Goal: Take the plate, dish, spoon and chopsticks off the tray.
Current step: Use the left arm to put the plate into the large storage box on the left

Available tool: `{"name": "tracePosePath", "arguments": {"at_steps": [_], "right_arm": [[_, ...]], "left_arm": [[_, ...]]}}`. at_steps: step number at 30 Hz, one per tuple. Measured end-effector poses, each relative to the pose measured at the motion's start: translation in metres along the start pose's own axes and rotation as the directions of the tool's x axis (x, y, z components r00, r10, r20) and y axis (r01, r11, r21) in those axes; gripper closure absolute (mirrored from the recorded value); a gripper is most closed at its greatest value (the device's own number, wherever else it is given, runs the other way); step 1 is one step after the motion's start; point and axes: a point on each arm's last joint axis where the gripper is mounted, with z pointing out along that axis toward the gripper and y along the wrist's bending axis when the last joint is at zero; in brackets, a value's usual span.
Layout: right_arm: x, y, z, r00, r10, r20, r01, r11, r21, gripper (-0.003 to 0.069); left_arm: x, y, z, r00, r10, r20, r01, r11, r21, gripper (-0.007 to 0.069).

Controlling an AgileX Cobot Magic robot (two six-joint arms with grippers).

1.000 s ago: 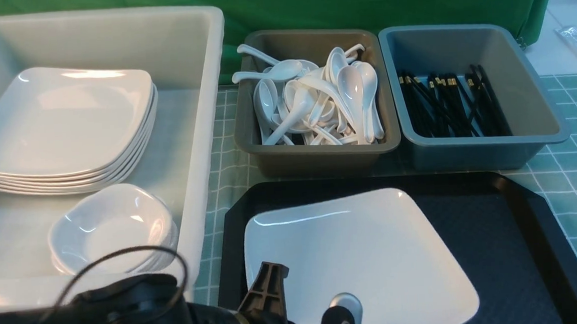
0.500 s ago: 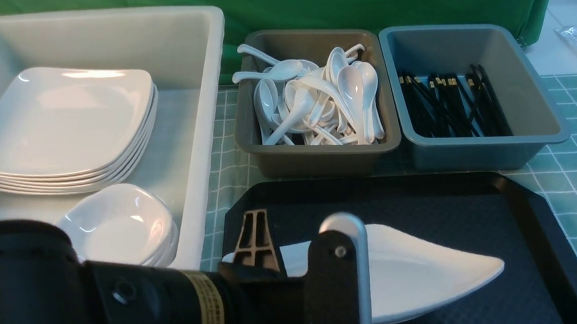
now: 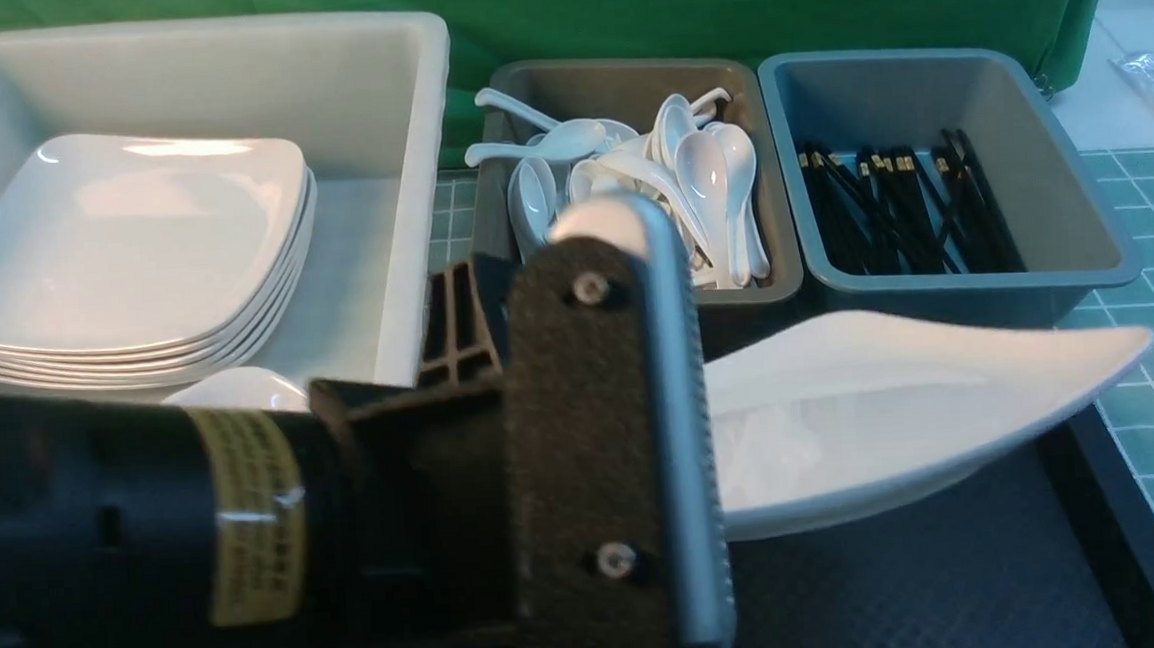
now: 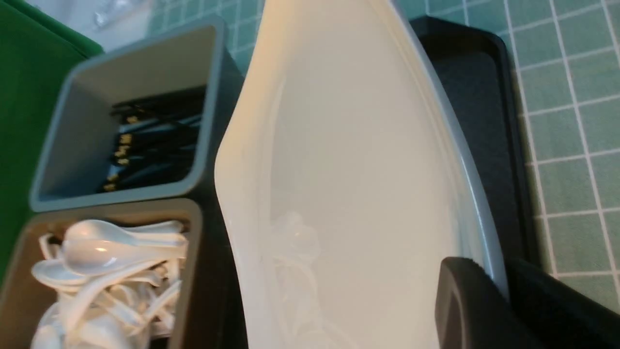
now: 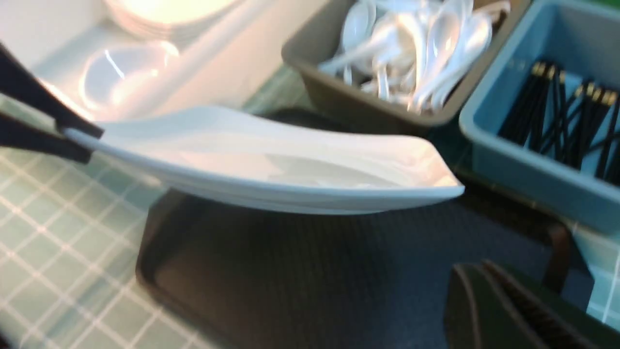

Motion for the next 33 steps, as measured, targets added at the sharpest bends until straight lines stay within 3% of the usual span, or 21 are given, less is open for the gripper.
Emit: {"name": "tracePosePath", "arguments": {"at_steps": [4,10,12,16,19,24,28,33], "right_arm": [[-0.007,0.0,0.009,1.0,-0.003,0.009,0.003,0.998,0.058,0.0638],[-0.026,0.011,0.022,0.999,-0.051,0.011,0.05,0.997,0.061,0.0638],[-0.036,0.016,0.029,0.996,-0.093,0.001,0.093,0.994,0.063,0.0638],[-0.044,0.025,0.042,0.987,-0.156,-0.03,0.158,0.985,0.064,0.0638],[-0.046,0.031,0.053,0.98,-0.193,-0.049,0.196,0.979,0.058,0.0638],[-0.048,0.037,0.063,0.971,-0.234,-0.049,0.237,0.971,0.044,0.0638],[-0.048,0.037,0.064,0.968,-0.244,-0.049,0.247,0.968,0.043,0.0638],[-0.047,0.037,0.064,0.967,-0.248,-0.06,0.25,0.967,0.039,0.0638]], "left_arm": [[0.004,0.022,-0.018,0.999,-0.022,-0.028,0.018,0.992,-0.129,0.0592],[0.036,0.061,-0.034,0.977,-0.082,-0.196,0.009,0.938,-0.347,0.0592],[0.059,0.079,-0.04,0.945,-0.16,-0.285,0.024,0.903,-0.429,0.0592],[0.099,0.105,-0.042,0.866,-0.257,-0.429,0.009,0.865,-0.502,0.0592],[0.137,0.122,-0.039,0.781,-0.305,-0.545,-0.016,0.862,-0.507,0.0592],[0.191,0.138,-0.012,0.654,-0.289,-0.699,-0.033,0.912,-0.408,0.0592],[0.214,0.142,0.006,0.595,-0.227,-0.771,-0.067,0.942,-0.329,0.0592],[0.232,0.146,0.028,0.588,-0.203,-0.783,-0.072,0.951,-0.301,0.0592]]}}
